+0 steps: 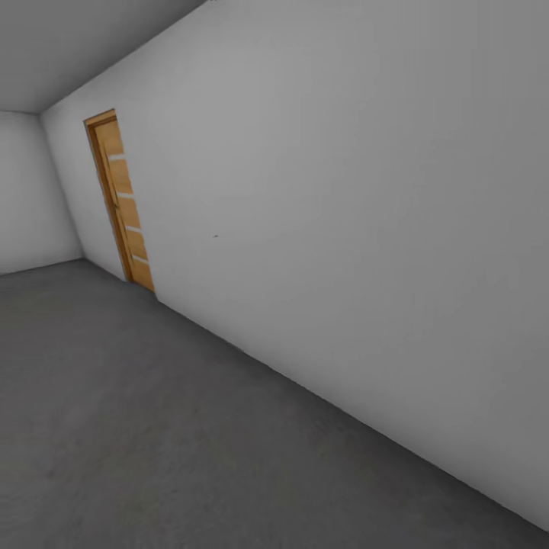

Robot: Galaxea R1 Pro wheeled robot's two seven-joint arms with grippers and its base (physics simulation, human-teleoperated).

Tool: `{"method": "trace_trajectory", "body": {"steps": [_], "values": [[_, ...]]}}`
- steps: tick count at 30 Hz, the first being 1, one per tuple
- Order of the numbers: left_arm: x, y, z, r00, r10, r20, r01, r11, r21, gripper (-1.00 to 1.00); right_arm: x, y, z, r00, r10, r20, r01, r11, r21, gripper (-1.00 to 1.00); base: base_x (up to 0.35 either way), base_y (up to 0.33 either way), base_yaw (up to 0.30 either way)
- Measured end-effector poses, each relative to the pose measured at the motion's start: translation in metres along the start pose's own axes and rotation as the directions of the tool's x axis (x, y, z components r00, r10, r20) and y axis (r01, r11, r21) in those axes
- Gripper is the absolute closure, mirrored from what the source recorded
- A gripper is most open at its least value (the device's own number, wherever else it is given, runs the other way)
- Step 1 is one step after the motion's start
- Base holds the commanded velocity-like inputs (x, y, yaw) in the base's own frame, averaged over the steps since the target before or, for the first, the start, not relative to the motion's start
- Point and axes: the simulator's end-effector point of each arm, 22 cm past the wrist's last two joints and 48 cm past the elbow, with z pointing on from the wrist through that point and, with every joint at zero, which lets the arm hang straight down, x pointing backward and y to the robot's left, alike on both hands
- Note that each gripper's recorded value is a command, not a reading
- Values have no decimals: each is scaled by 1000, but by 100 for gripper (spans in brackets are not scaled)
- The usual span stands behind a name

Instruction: Move the two storage containers from the living room to the garage. In the garage, place one container on the floor and stack the other container on top of it (either order is fine).

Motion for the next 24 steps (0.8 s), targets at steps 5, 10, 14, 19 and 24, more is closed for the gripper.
{"method": "trace_trajectory", "body": {"steps": [5, 10, 14, 19, 24], "values": [[0, 0, 0, 1000, -3, 0, 3, 1000, 0, -100, 0, 0, 0, 1000, -1, 0, 1, 1000, 0, -100, 40, 28, 287], [0, 0, 0, 1000, -3, 0, 3, 1000, 0, -100, 0, 0, 0, 1000, -2, 1, 2, 1000, 0, -100, 173, 149, 193], [0, 0, 0, 1000, -3, 0, 3, 1000, 0, -100, 0, 0, 0, 1000, -3, 1, 3, 1000, 0, -100, 231, 203, 55], [0, 0, 0, 1000, -4, 0, 4, 1000, 0, -100, 0, 0, 0, 1000, -3, 1, 3, 1000, 0, -100, 245, 219, 14], [0, 0, 0, 1000, -4, 0, 4, 1000, 0, -100, 0, 0, 0, 1000, -1, 1, 1, 1000, 0, -100, 244, 235, 3]]}}
